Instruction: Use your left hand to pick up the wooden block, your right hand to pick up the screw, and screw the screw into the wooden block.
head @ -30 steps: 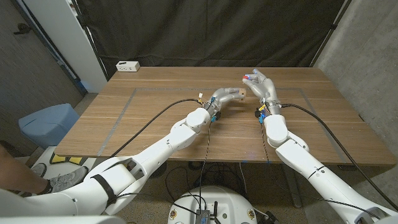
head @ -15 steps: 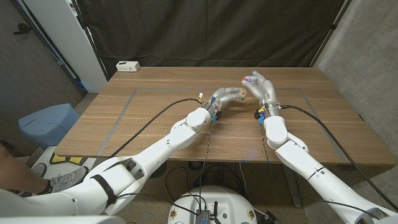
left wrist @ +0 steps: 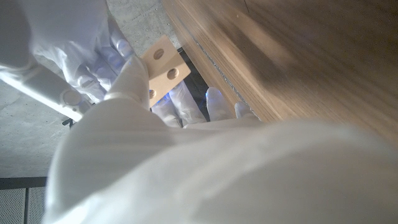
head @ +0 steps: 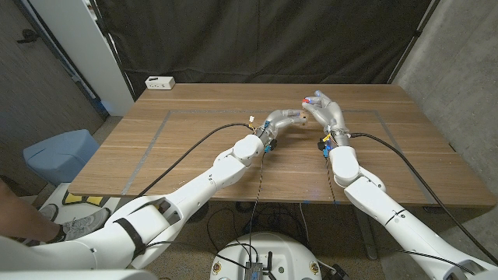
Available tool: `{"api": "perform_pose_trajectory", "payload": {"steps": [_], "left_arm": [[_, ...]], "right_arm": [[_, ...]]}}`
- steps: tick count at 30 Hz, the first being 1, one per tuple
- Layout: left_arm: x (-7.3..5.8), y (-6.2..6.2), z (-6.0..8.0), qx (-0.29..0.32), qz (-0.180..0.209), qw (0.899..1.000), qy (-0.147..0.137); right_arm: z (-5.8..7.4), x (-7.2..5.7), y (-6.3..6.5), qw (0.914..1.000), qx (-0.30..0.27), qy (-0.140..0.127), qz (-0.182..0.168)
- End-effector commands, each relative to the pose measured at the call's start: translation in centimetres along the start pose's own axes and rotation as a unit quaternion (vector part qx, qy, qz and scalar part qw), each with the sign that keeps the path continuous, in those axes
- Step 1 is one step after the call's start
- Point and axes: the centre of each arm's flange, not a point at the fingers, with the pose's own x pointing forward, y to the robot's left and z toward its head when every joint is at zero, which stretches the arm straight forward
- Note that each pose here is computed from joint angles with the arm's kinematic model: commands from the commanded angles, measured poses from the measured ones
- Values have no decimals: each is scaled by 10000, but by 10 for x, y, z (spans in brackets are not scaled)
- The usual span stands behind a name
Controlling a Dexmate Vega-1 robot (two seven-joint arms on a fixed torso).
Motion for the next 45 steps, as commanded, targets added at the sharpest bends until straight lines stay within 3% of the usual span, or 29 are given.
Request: {"api": "perform_pose_trajectory", "payload": {"steps": [1,45], "left_arm": [[0,0,0,2,-11,10000,2],[-4,-2,1,44,-28,10000,8]], "right_arm": [[-2,-1,2,10000,16,35,33],[-9,-8,1,9999,61,90,45]]}}
